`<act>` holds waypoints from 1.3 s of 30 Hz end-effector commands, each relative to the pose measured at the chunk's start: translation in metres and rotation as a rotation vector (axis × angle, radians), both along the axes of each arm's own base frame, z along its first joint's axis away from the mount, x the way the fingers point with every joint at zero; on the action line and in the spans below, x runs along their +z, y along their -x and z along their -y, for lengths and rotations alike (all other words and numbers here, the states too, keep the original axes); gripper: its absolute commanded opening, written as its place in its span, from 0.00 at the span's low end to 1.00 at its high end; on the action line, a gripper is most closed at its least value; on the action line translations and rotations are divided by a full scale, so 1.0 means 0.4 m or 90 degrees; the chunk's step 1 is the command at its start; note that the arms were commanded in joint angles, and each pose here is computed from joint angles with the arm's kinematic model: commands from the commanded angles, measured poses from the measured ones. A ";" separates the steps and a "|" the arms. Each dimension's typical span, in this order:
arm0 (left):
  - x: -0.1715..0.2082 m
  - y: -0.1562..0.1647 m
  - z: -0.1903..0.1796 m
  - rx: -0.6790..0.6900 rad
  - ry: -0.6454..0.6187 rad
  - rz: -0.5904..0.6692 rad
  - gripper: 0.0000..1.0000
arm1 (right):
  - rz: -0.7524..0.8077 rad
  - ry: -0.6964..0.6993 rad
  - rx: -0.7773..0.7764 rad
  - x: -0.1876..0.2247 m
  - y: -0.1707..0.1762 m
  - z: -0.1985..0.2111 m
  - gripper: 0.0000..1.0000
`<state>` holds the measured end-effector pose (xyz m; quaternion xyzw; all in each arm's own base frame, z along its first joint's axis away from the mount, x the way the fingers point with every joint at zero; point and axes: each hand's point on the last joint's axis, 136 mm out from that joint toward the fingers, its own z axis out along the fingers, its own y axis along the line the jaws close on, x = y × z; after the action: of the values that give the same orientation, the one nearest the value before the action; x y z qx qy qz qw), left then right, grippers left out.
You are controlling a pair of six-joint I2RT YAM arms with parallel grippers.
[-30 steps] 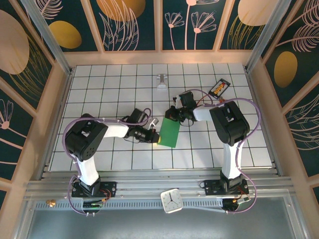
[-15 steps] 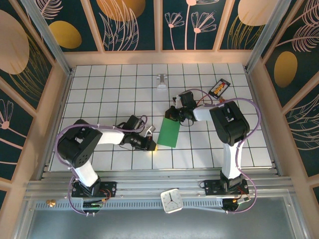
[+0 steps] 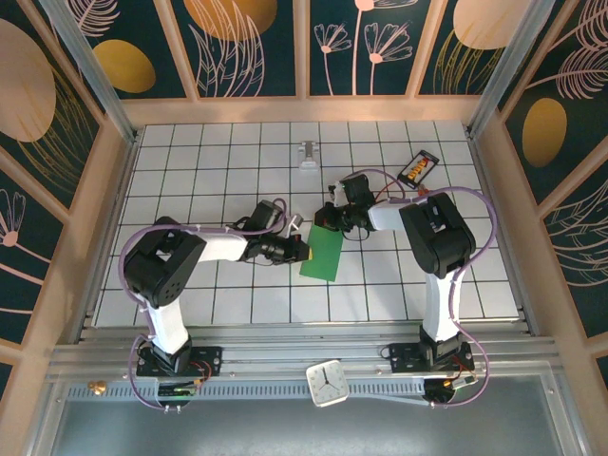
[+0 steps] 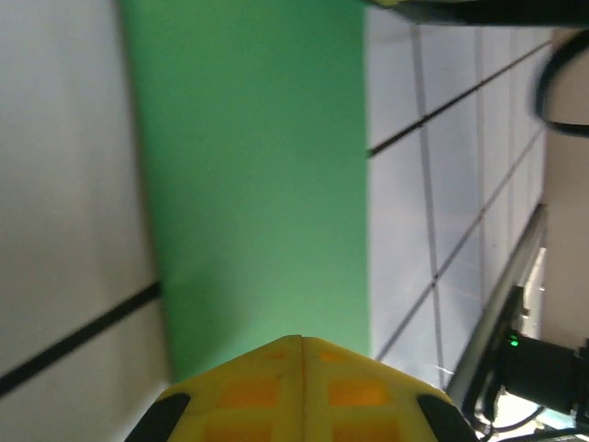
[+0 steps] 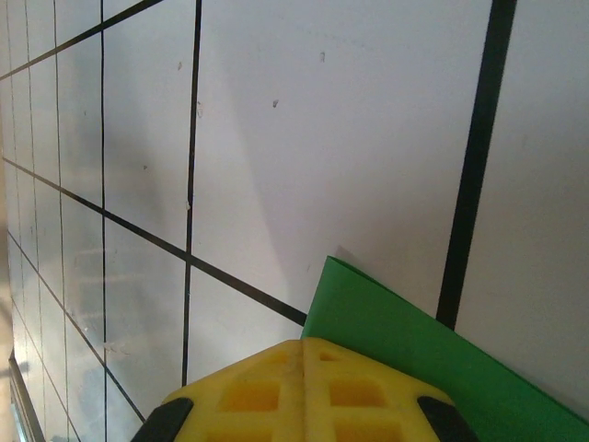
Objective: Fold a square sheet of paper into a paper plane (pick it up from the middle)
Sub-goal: First fold in half a square sheet of paper at the center of the table.
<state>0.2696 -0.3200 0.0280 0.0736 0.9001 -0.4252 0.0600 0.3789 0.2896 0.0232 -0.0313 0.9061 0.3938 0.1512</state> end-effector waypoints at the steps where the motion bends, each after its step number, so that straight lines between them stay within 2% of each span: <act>1: -0.049 0.005 -0.033 0.000 -0.060 -0.010 0.00 | 0.022 -0.014 0.003 0.063 -0.013 -0.004 0.00; 8: -0.113 0.047 -0.072 -0.014 -0.106 -0.037 0.00 | 0.021 -0.065 0.018 0.120 0.032 -0.032 0.00; 21: -0.138 0.062 -0.089 -0.029 -0.134 -0.042 0.00 | -0.053 -0.050 0.051 0.029 0.131 -0.089 0.00; 27: -0.167 0.090 -0.118 -0.044 -0.171 -0.058 0.00 | -0.046 0.003 0.044 -0.009 0.101 -0.074 0.00; 28: -0.172 0.096 -0.122 -0.049 -0.176 -0.061 0.00 | -0.047 0.007 0.026 -0.014 0.073 -0.047 0.00; 39: -0.222 0.140 -0.160 -0.077 -0.237 -0.080 0.00 | -0.041 0.032 -0.019 -0.043 -0.011 -0.001 0.00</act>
<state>0.2626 -0.3112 0.0101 0.1400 0.9090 -0.3868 0.0667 0.3678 0.3027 0.0212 -0.0205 0.9085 0.4015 0.1137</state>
